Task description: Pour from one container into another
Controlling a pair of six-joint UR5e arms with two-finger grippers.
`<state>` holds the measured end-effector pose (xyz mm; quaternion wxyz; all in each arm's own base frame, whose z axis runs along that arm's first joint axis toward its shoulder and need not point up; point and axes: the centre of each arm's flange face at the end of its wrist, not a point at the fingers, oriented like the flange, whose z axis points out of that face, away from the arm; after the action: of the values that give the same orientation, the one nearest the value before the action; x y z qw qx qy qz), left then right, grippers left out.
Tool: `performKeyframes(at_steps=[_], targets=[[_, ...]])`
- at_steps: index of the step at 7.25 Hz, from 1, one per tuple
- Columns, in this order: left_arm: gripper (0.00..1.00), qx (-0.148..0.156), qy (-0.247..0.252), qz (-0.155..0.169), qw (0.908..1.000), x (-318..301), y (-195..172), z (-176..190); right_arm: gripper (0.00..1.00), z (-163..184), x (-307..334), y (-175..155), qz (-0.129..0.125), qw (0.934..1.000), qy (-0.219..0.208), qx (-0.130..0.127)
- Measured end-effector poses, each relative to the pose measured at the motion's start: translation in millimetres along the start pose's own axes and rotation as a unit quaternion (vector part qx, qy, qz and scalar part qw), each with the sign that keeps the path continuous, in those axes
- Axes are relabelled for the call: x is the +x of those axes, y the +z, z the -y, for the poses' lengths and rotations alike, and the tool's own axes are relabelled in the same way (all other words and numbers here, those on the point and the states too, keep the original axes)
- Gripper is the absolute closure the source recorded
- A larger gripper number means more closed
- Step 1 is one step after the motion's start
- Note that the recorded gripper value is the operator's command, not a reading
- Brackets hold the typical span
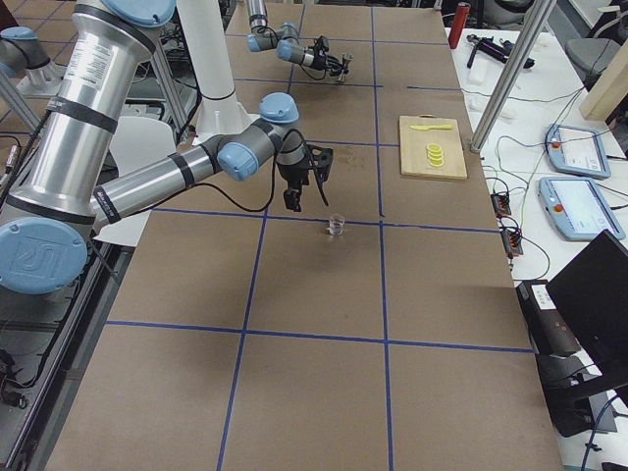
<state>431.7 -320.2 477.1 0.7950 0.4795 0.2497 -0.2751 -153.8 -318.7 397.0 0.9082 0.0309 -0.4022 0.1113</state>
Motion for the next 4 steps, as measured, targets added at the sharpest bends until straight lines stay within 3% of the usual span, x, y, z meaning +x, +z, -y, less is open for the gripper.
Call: performKeyframes(at_steps=[4], targets=[[1.00, -0.002, -0.015, -0.032, 0.9994, 36.2, -24.0, 38.9, 0.00, -36.3, -42.8, 36.4, -0.010, 0.9986, -0.012, 0.050]])
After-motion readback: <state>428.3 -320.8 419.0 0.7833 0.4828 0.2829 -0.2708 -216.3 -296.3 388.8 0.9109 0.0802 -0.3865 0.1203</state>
